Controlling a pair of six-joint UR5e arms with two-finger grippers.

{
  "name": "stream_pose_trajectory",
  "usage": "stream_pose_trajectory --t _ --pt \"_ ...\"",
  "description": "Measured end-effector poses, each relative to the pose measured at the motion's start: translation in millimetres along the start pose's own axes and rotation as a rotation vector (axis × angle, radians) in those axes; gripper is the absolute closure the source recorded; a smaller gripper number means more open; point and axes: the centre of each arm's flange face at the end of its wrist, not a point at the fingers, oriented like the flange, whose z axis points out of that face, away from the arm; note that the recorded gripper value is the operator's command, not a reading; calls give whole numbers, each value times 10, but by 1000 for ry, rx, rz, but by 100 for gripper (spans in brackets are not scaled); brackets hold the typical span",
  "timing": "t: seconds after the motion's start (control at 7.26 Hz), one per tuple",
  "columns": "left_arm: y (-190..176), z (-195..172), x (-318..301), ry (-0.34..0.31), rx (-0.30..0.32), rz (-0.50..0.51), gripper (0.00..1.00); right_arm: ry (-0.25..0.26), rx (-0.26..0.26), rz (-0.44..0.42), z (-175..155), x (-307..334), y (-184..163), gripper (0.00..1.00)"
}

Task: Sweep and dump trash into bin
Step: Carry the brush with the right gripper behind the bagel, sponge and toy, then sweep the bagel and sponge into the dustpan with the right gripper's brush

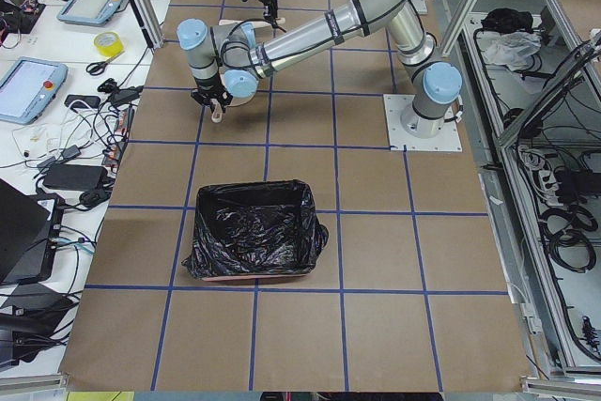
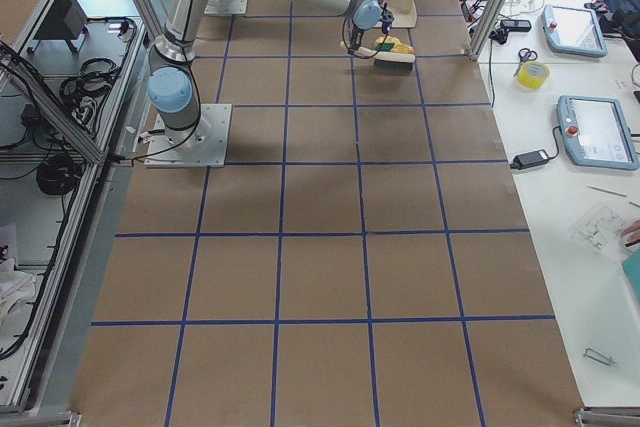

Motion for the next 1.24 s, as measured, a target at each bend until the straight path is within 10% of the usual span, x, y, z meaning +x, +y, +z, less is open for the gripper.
stream_pose_trajectory --t 1.24 --pt "-34 -2 -1 0 0 6 70 -55 93 24 139 -1408 507 100"
